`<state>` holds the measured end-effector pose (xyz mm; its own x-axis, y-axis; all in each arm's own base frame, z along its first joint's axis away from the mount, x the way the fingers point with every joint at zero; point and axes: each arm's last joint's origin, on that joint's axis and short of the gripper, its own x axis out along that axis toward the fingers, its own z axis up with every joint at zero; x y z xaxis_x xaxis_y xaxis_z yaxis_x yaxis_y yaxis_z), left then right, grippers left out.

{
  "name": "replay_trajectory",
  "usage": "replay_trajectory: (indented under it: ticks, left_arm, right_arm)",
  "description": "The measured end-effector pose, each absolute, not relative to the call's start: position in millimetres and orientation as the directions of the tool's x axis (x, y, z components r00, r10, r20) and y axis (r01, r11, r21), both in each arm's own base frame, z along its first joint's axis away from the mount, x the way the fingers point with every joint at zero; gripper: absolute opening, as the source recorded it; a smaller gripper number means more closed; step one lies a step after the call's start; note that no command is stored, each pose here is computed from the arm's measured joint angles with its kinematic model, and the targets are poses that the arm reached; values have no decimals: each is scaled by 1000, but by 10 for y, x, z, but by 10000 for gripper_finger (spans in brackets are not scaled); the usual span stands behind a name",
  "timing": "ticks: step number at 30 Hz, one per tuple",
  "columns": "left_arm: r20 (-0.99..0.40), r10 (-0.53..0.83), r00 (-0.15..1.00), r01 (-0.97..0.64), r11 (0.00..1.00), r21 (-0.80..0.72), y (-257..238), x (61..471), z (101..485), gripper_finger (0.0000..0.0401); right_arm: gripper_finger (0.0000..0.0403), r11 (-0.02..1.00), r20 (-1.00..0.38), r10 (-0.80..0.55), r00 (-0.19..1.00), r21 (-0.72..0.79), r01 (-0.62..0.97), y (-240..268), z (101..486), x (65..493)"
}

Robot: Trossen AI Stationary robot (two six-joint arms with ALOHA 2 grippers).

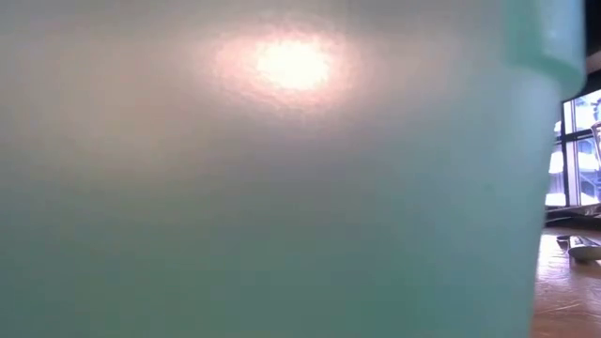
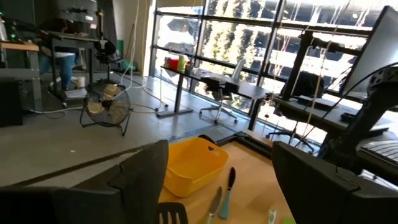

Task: Pick & Place Kitchen Items
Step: Put the blue spatula into the blue bin

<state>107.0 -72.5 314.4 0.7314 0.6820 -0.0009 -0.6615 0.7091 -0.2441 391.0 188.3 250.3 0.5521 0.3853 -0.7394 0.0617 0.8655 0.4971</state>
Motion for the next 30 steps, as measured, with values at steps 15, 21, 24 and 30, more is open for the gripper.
replay_trajectory:
  ticks: [15, 21, 24, 30]
  left_arm:
    - [-1, 675, 738, -652, 713, -256, -721, 1050, 3155, 281]
    - [0, 673, 739, -652, 716, -251, -722, 1048, 3155, 281]
    - [0, 673, 740, -651, 716, -250, -723, 1048, 3155, 281]
    - [0, 672, 740, -654, 720, -235, -723, 1047, 3155, 281]
  right_arm:
    - [27, 943, -905, 311, 291, 332, 26, 2176, 2279, 4307]
    - [27, 933, -911, 345, 226, 359, 26, 2108, 2221, 4320]
    - [27, 941, -928, 325, 183, 336, 34, 2028, 2204, 4304]
    - [27, 953, -944, 296, 147, 303, 30, 1892, 2151, 4317]
